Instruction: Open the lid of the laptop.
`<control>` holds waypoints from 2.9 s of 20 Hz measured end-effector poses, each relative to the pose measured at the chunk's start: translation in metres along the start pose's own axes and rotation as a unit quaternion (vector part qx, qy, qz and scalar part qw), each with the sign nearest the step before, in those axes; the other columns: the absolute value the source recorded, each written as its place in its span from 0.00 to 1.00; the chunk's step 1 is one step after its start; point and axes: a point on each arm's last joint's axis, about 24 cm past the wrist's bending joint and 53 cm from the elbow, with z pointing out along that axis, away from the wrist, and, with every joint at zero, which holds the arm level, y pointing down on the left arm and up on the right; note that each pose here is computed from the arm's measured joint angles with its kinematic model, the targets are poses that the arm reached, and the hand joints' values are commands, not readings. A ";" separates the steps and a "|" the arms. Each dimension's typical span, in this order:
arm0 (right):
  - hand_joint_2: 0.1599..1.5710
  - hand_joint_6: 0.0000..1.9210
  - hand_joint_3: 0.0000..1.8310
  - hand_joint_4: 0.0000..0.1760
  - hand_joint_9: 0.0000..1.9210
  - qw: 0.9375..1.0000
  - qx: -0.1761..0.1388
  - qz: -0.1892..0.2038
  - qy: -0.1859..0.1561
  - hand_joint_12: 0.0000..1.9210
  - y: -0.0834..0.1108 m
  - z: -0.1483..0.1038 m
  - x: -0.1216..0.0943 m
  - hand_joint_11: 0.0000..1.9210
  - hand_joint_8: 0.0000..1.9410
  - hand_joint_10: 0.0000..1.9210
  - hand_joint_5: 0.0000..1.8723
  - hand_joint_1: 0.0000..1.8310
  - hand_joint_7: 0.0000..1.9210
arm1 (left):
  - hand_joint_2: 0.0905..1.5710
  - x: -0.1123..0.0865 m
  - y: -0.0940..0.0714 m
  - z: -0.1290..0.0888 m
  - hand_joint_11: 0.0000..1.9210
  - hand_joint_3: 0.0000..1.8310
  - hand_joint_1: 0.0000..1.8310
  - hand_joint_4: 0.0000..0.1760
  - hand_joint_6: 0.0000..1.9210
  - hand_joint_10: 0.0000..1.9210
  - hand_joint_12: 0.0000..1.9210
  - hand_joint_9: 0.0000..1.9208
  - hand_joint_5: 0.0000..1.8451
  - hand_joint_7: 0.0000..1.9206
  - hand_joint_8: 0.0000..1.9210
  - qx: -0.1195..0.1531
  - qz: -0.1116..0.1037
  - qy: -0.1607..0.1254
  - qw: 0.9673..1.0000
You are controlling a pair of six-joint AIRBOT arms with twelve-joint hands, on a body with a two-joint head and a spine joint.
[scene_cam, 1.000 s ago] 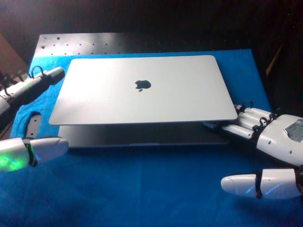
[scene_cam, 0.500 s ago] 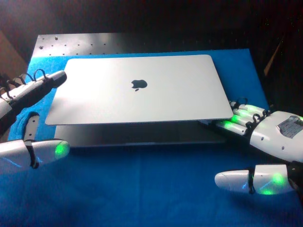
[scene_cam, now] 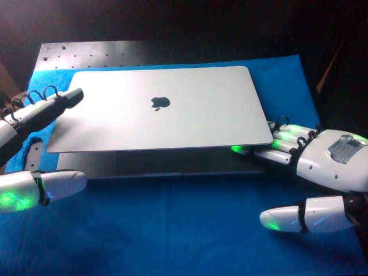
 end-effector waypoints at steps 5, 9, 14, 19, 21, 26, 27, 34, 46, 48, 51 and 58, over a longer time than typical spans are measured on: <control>0.69 0.00 0.00 0.00 0.00 1.000 0.001 -0.003 0.004 0.00 -0.001 -0.002 0.000 0.00 0.00 0.00 0.00 0.00 0.00 | 0.63 0.000 0.000 0.000 0.00 0.00 0.28 1.00 0.00 0.00 0.00 0.00 0.00 0.00 0.00 -0.001 -0.001 -0.001 1.000; 0.70 0.00 0.00 0.00 0.00 1.000 0.002 -0.008 0.006 0.00 -0.002 -0.003 -0.001 0.00 0.00 0.00 0.00 0.00 0.00 | 0.63 0.000 0.000 0.000 0.00 0.00 0.28 1.00 0.00 0.00 0.00 0.00 0.00 0.00 0.00 -0.001 -0.002 -0.001 1.000; 0.72 0.00 0.00 0.00 0.00 1.000 0.003 -0.012 0.008 0.00 -0.003 -0.005 -0.002 0.00 0.00 0.00 0.00 0.00 0.00 | 0.63 0.000 0.001 0.000 0.00 0.00 0.27 1.00 0.00 0.00 0.00 0.00 0.00 0.00 0.00 -0.001 -0.003 -0.001 1.000; 0.72 0.00 0.00 0.00 0.00 1.000 0.005 -0.017 0.012 0.00 -0.002 -0.006 -0.003 0.00 0.00 0.00 0.00 0.00 0.00 | 0.63 0.001 0.001 0.000 0.00 0.00 0.28 1.00 0.00 0.00 0.00 0.00 0.00 0.00 0.00 -0.002 -0.005 -0.001 1.000; 0.72 0.00 0.00 0.00 0.00 1.000 0.005 -0.020 0.013 0.00 -0.002 -0.007 -0.003 0.00 0.00 0.00 0.00 0.00 0.00 | 0.63 0.001 0.001 0.000 0.00 0.00 0.27 1.00 0.00 0.00 0.00 0.00 0.00 0.00 0.00 -0.002 -0.005 -0.001 1.000; 0.73 0.00 0.00 0.00 0.00 1.000 0.009 -0.023 0.012 0.00 -0.003 -0.006 -0.007 0.00 0.00 0.00 0.01 0.00 0.00 | 0.63 0.001 0.001 0.000 0.00 0.00 0.28 1.00 0.00 0.00 0.00 0.00 0.00 0.00 0.00 -0.002 -0.005 -0.001 1.000; 0.73 0.00 0.00 0.00 0.00 1.000 0.009 -0.022 0.012 0.00 -0.003 -0.006 -0.008 0.00 0.00 0.00 0.00 0.00 0.00 | 0.62 0.000 0.002 0.000 0.00 0.00 0.29 1.00 0.00 0.00 0.00 0.00 0.00 0.00 0.00 -0.002 -0.004 -0.002 1.000; 0.72 0.00 0.00 0.00 0.00 1.000 0.009 -0.024 0.011 0.00 -0.001 -0.005 -0.010 0.00 0.00 0.00 0.00 0.00 0.00 | 0.58 0.002 0.007 0.034 0.00 0.00 0.38 1.00 0.00 0.00 0.00 0.00 0.00 0.00 0.00 -0.009 0.037 0.024 0.999; 0.72 0.00 0.00 0.00 0.00 0.999 0.001 -0.029 0.018 0.00 0.004 -0.003 -0.003 0.00 0.00 0.00 0.01 0.00 0.00 | 0.63 0.004 -0.022 0.086 0.00 0.00 0.40 1.00 0.00 0.00 0.00 0.00 0.00 0.00 0.00 0.015 0.096 0.030 0.995; 0.72 0.00 0.00 0.00 0.00 0.999 -0.011 -0.034 0.026 0.00 0.012 -0.001 0.004 0.00 0.00 0.00 0.00 0.00 0.00 | 0.61 -0.003 -0.032 0.091 0.00 0.00 0.42 1.00 0.00 0.00 0.00 0.00 0.00 0.00 0.00 0.026 0.102 0.018 0.994; 0.72 0.00 0.00 0.00 0.00 0.998 -0.021 -0.041 0.031 0.00 0.018 0.001 0.009 0.00 0.00 0.00 0.00 0.00 0.00 | 0.63 -0.009 -0.043 0.100 0.00 0.00 0.38 1.00 0.00 0.00 0.00 0.00 0.00 0.00 0.00 0.040 0.097 0.001 0.994; 0.72 0.00 0.00 0.00 0.00 0.998 -0.027 -0.049 0.037 0.00 0.020 0.001 0.012 0.00 0.00 0.00 0.00 0.00 0.00 | 0.62 -0.013 -0.052 0.109 0.00 0.00 0.42 0.85 0.00 0.00 0.00 0.00 0.00 0.00 0.00 0.051 0.089 -0.010 0.995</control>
